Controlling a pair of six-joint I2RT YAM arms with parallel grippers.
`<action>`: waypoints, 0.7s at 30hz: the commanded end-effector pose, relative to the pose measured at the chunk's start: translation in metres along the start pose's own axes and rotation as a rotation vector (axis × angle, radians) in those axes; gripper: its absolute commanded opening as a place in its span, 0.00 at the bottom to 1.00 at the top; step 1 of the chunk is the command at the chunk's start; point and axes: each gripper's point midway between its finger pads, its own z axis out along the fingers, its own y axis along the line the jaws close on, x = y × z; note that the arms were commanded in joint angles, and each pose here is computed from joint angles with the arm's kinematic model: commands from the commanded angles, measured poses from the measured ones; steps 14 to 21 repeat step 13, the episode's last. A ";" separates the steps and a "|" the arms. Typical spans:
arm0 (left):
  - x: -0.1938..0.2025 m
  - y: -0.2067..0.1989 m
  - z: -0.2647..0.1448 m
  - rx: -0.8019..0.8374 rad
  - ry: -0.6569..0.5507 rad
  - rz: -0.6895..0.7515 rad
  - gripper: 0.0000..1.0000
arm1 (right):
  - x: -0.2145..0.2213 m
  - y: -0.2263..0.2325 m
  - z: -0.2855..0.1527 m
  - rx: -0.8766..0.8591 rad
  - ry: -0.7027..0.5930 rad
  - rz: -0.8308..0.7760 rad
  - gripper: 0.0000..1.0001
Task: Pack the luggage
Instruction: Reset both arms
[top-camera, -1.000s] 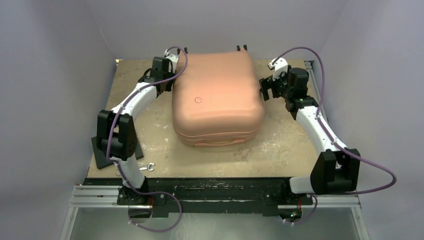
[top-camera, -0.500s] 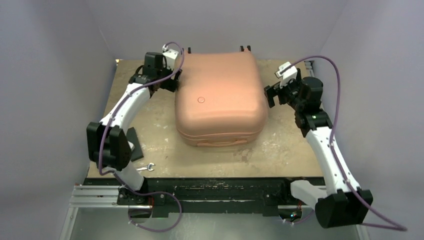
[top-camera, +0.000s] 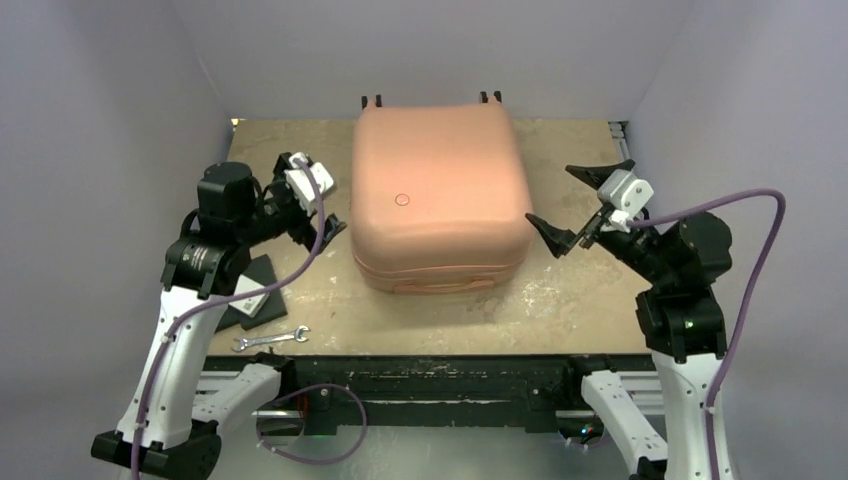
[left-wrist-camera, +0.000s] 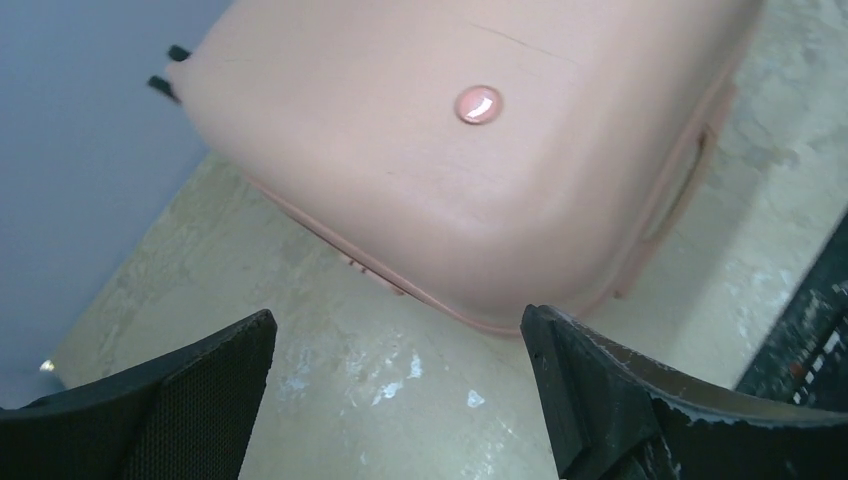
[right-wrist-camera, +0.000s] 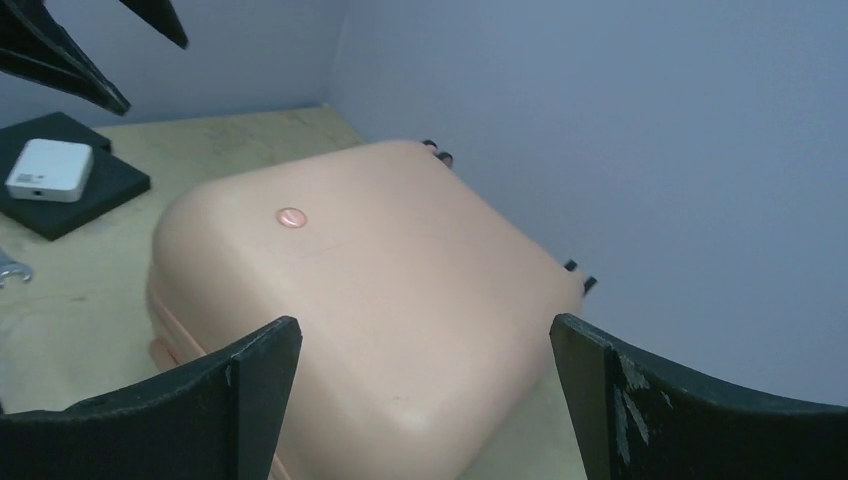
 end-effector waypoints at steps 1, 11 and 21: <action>0.033 -0.059 -0.005 0.287 0.034 0.056 0.95 | 0.009 0.044 -0.003 -0.237 0.015 0.057 0.99; 0.062 -0.100 -0.012 0.503 -0.019 0.057 0.99 | 0.041 0.114 -0.035 -0.625 -0.028 -0.123 0.99; 0.059 -0.095 -0.011 0.493 -0.028 0.026 0.99 | 0.043 0.117 -0.036 -0.637 -0.031 -0.128 0.99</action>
